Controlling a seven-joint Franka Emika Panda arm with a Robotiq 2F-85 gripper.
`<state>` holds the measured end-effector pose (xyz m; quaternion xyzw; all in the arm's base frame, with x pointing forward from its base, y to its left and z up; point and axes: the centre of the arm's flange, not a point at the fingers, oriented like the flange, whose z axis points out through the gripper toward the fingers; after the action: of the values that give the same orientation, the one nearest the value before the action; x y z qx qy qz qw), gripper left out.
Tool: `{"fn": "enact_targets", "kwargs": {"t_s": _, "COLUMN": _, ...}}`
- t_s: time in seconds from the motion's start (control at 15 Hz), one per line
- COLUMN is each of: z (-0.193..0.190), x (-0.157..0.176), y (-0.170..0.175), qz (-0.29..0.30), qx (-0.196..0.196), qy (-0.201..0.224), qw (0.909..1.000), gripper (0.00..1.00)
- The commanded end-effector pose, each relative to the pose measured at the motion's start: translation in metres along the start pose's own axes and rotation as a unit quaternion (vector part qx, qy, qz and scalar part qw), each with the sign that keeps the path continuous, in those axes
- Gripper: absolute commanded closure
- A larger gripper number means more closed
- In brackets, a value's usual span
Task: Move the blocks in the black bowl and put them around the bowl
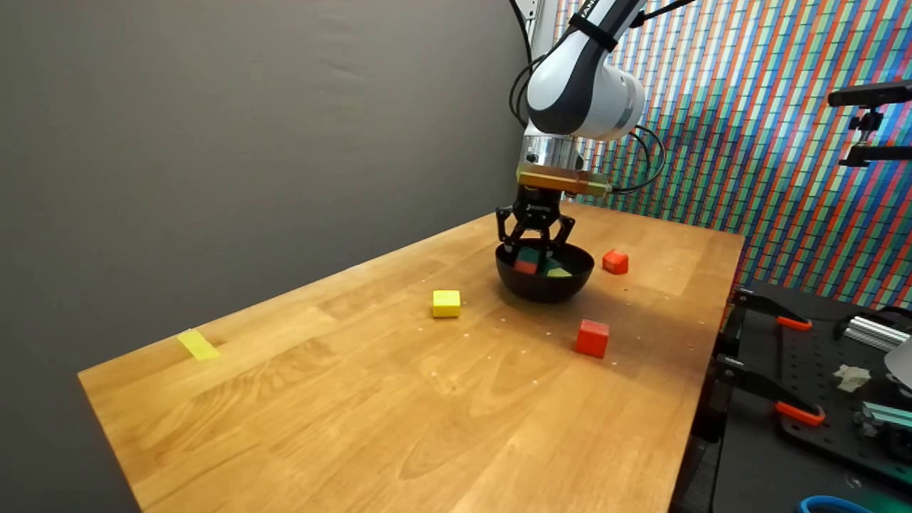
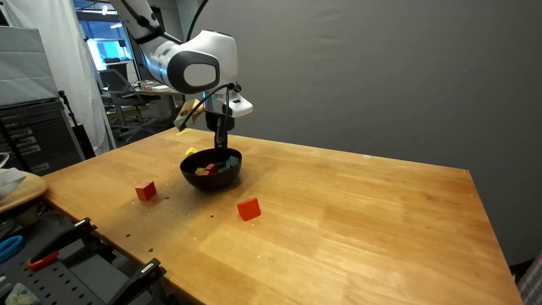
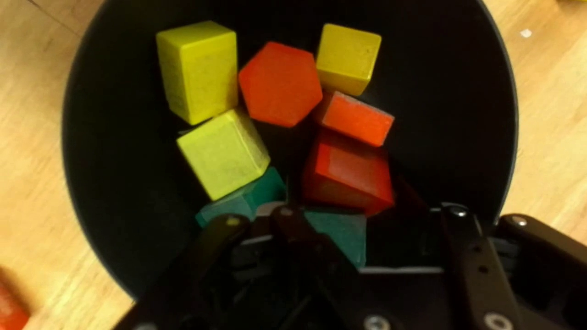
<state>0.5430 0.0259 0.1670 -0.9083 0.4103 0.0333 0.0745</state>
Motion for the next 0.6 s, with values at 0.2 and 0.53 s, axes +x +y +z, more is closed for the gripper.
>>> {"fn": "enact_targets", "kwargs": {"t_s": 0.2, "z": 0.0052, "x": -0.0008, "y": -0.0031, "qz": 0.012, "qx": -0.003, "qy": 0.014, "qw": 0.9998, "gripper": 0.26}}
{"fn": "enact_targets", "kwargs": {"t_s": 0.53, "z": 0.0073, "x": -0.0024, "y": -0.0019, "qz": 0.01, "qx": -0.007, "qy": 0.017, "qw": 0.9998, "gripper": 0.72}}
